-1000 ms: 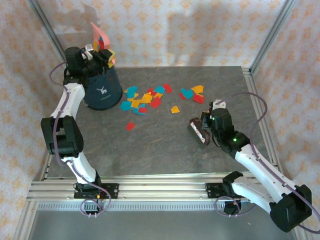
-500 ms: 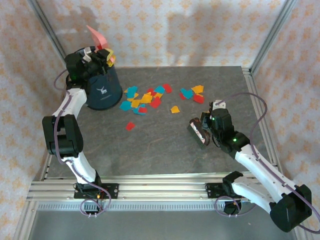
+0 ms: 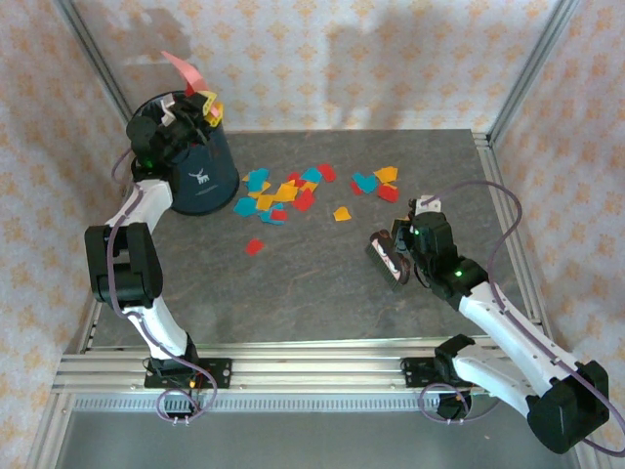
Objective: Sweep away the paper scraps from the table
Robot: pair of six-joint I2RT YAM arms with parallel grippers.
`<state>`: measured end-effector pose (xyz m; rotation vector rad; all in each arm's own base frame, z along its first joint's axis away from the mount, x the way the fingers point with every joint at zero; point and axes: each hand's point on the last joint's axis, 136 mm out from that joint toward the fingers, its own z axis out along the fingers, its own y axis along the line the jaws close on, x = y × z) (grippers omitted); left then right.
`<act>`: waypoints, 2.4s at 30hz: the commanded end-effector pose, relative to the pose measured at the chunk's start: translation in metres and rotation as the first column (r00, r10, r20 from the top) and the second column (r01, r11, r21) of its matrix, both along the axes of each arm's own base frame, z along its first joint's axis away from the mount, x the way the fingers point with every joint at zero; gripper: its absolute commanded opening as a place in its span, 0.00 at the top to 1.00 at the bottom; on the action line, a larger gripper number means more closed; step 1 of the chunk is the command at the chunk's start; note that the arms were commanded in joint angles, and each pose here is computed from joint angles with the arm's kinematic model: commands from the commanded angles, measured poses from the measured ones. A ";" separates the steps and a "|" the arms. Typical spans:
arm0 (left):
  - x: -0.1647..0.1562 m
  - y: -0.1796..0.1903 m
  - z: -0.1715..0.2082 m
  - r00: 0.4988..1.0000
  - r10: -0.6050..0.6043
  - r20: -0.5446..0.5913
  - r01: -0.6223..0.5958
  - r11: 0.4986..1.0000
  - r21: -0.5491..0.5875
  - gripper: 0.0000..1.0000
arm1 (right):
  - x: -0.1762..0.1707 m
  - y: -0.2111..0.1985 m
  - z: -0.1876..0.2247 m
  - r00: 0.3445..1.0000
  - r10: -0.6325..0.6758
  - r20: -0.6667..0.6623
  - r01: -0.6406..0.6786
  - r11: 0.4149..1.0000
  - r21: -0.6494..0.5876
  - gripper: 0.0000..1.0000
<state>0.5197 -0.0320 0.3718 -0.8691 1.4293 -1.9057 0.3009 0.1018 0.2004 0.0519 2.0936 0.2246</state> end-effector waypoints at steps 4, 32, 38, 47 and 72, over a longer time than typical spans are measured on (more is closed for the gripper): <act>-0.019 0.006 0.043 0.992 0.017 0.128 -0.009 0.998 -0.066 1.00 | -0.001 0.000 -0.001 1.000 -0.010 0.009 0.010 1.000 0.014 1.00; -0.048 -0.012 0.023 0.998 0.003 0.062 -0.024 0.937 0.350 1.00 | 0.006 0.001 0.021 0.995 -0.056 0.085 0.045 0.991 0.127 1.00; -0.079 -0.015 -0.008 0.999 0.011 -0.033 0.012 0.776 0.630 1.00 | 0.027 -0.003 0.044 0.989 -0.088 0.123 0.055 0.967 0.247 1.00; -0.139 -0.024 -0.061 0.981 -0.022 -0.191 0.180 0.449 0.875 1.00 | 0.094 -0.020 0.070 0.978 -0.172 0.115 0.112 0.907 0.406 1.00; -0.234 -0.056 -0.138 0.917 -0.122 -0.379 0.395 0.161 0.904 1.00 | 0.233 -0.075 0.023 0.821 -0.570 0.007 0.333 0.490 0.805 1.00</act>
